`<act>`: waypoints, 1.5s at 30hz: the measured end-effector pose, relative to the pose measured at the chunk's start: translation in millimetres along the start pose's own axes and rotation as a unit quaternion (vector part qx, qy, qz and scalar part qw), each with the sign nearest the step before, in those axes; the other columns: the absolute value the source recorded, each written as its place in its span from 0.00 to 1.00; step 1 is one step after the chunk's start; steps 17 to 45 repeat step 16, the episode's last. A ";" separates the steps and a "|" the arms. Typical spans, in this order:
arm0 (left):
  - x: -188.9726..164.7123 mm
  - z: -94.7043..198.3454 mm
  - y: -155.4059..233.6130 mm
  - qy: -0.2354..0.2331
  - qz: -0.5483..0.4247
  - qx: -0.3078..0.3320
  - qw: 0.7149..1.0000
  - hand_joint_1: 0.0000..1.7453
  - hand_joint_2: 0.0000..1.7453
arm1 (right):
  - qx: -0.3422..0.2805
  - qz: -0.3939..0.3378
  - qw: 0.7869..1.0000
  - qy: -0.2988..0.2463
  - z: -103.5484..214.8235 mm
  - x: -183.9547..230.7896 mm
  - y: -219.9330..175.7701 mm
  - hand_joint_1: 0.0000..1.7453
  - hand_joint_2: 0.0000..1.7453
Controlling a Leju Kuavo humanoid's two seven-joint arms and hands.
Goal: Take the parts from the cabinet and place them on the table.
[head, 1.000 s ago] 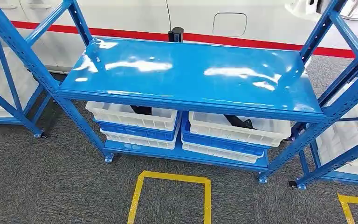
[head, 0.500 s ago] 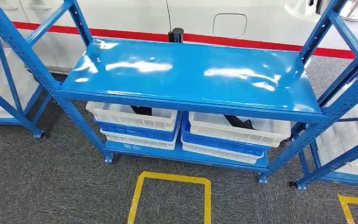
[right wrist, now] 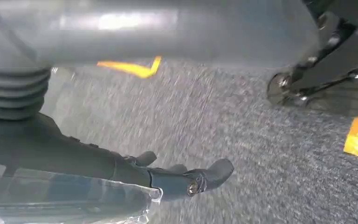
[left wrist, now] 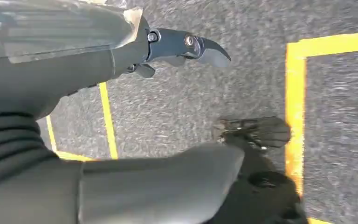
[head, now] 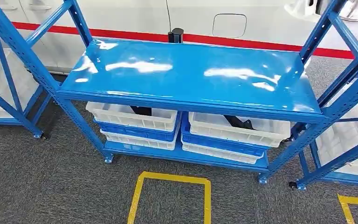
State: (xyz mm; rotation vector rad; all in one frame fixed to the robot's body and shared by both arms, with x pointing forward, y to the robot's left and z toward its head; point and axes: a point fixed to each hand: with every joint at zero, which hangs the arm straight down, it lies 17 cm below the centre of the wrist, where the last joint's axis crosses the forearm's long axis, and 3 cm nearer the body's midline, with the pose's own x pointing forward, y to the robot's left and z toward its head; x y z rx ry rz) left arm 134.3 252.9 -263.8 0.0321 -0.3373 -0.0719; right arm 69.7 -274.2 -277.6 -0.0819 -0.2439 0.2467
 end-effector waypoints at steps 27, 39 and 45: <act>125.3 -1.5 7.3 -0.070 -0.087 0.040 0.993 0.00 0.00 | -0.043 0.157 0.987 0.000 -6.9 25.9 -14.6 0.00 0.00; 125.3 -1.5 7.3 -0.070 -0.087 0.040 0.993 0.00 0.00 | -0.043 0.157 0.987 0.000 -6.9 25.9 -14.6 0.00 0.00; 125.3 -1.5 7.3 -0.070 -0.087 0.040 0.993 0.00 0.00 | -0.043 0.157 0.987 0.000 -6.9 25.9 -14.6 0.00 0.00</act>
